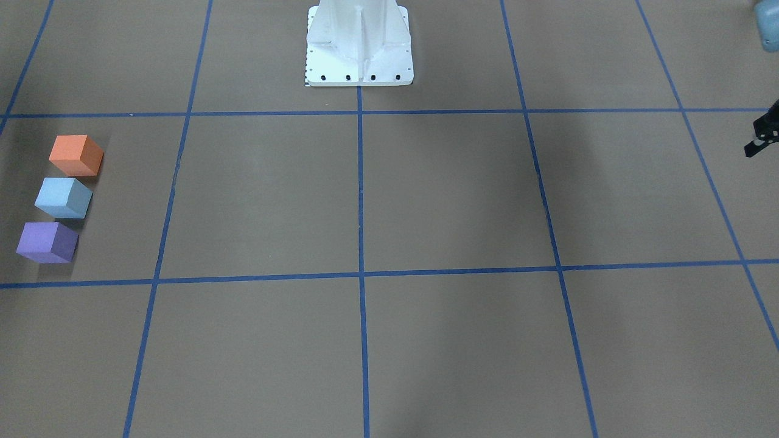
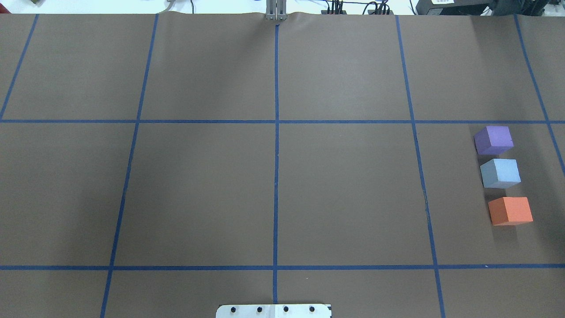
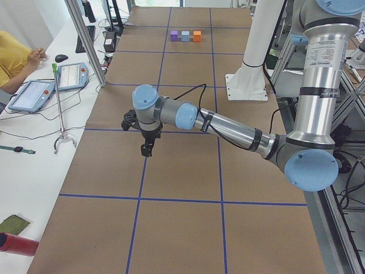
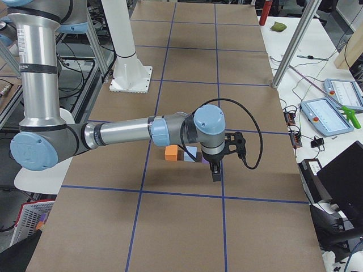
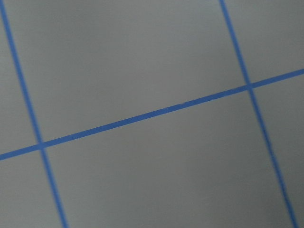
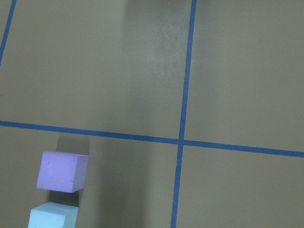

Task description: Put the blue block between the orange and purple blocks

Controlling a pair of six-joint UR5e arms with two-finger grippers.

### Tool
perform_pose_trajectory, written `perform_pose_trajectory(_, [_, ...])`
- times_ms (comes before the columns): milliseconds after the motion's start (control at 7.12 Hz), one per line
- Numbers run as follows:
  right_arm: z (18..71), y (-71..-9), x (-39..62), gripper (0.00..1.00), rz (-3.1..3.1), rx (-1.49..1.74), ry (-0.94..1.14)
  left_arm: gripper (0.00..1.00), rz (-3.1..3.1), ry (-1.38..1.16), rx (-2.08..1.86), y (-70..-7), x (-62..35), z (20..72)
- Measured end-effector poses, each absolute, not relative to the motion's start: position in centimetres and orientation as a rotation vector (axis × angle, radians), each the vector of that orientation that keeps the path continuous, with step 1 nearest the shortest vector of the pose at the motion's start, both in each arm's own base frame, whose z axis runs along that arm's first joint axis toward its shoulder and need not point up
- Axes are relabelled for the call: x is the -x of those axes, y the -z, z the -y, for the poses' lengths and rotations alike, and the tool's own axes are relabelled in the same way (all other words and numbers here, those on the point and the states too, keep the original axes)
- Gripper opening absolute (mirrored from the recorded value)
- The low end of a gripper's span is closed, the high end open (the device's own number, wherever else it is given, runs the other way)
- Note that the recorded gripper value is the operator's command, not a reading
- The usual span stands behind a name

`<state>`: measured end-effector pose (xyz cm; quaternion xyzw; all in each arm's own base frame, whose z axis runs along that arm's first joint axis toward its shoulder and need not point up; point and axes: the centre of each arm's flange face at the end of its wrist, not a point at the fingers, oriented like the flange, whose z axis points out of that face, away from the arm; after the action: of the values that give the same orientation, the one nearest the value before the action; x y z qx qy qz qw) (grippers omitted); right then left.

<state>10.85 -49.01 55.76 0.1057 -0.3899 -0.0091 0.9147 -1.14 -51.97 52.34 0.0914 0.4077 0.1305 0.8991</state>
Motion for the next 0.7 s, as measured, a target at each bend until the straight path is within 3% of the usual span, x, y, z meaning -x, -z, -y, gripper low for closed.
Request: perform_pose_trajectory(703, [49.5, -55.8, -8.8, 1.00, 0.807, -0.192, 0.078, 1.00, -0.792, -0.283, -0.225, -57.7, 8.3, 51.7])
